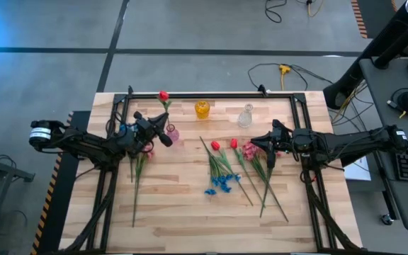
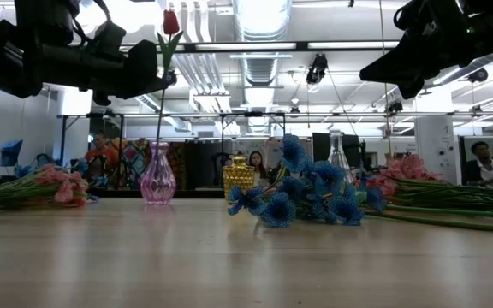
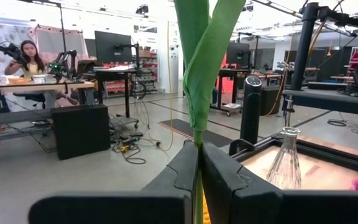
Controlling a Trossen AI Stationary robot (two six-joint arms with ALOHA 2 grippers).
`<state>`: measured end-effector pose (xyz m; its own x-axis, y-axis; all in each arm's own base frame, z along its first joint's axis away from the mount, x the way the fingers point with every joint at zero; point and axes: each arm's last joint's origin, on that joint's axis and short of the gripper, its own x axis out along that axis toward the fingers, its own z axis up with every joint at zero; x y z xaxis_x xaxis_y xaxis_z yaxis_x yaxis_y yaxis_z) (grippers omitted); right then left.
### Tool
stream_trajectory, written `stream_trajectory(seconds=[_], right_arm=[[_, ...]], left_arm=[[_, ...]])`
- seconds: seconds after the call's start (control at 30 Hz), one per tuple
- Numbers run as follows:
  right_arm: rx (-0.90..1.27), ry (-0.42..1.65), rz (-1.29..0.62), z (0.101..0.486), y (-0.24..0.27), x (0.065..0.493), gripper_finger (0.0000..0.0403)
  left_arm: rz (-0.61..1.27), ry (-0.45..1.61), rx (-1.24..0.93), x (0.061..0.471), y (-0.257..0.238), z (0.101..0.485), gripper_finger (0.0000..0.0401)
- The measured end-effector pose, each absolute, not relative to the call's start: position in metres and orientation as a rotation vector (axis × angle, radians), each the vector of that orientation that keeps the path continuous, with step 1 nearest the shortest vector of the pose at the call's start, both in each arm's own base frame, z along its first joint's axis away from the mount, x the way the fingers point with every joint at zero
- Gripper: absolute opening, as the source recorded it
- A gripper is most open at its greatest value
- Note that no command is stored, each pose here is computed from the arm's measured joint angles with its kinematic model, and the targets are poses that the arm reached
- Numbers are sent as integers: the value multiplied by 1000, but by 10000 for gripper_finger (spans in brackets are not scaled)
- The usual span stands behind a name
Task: Sort flowers into vase by color
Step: Put the left red flower into the violet vase
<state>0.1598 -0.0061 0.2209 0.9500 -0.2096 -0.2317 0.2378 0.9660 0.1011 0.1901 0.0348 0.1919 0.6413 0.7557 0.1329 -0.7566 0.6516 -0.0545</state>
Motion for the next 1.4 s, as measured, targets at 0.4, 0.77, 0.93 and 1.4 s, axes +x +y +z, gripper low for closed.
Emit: stream_trajectory(seconds=[0.4,0.77,0.93,1.4], right_arm=[[120,222,-227,221,-6,160,29],[118,223,-227,221,-6,160,29],[118,223,-227,221,-6,160,29],[119,224,-227,221,-6,160,29]], left_arm=[[869,-169,-29,190,39,192,0],[863,-169,-29,190,38,192,0],[863,-136,-17,193,39,185,0],[868,-145,18,204,40,172,0]])
